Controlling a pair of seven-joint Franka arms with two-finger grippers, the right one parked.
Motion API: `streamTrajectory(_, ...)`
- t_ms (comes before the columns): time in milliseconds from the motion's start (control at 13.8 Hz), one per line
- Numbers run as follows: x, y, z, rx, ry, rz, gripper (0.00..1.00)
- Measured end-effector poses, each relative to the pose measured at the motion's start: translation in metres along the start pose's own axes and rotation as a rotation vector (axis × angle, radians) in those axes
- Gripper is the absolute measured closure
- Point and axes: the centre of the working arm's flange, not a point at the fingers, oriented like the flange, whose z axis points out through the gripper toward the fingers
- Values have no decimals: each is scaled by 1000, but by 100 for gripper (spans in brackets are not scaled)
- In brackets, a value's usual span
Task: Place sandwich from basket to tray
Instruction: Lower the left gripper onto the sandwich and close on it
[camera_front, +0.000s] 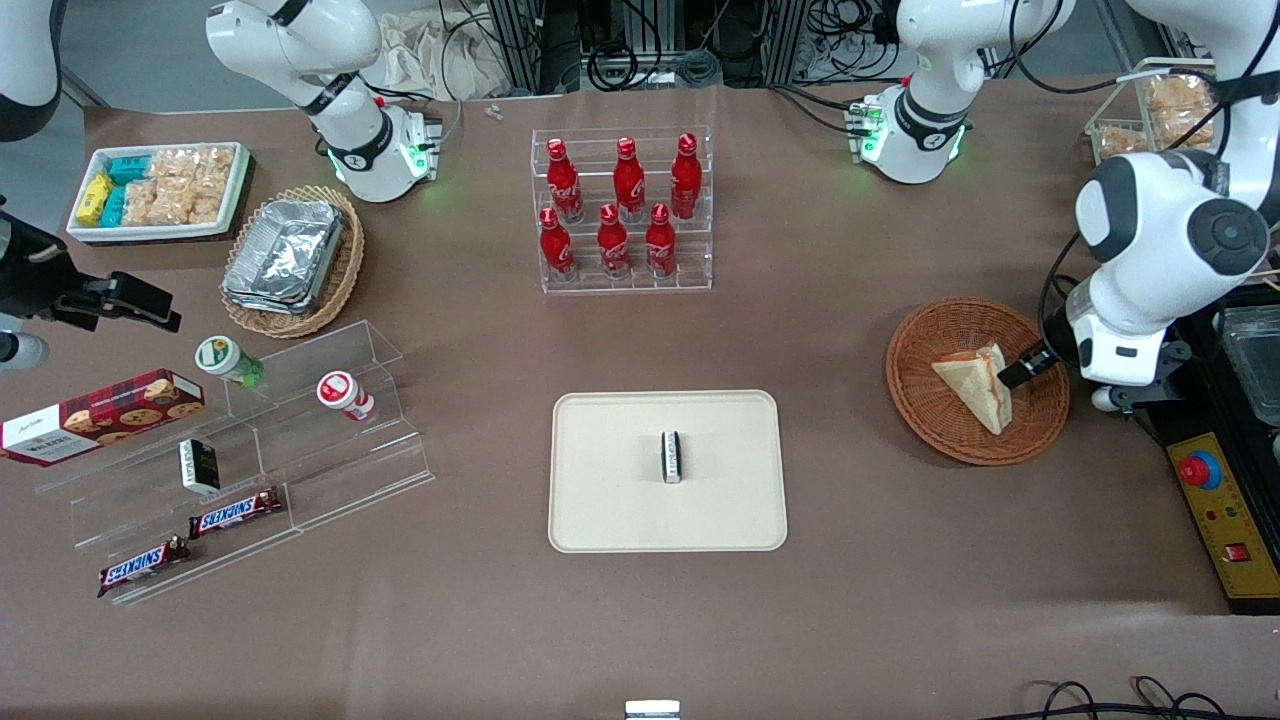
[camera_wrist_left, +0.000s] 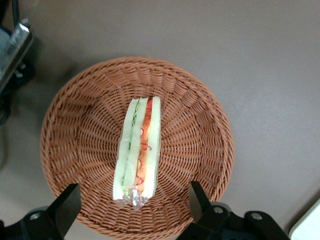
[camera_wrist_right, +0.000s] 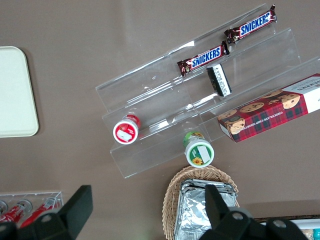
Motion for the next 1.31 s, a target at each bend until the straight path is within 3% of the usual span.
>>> streamTrajectory(218,1,5,28,37,6,-1,3)
streamTrajectory(727,-10,-6,65,47,-8,-48,0)
streamTrajectory(1309,-25,-20,92,22,12,-59,0)
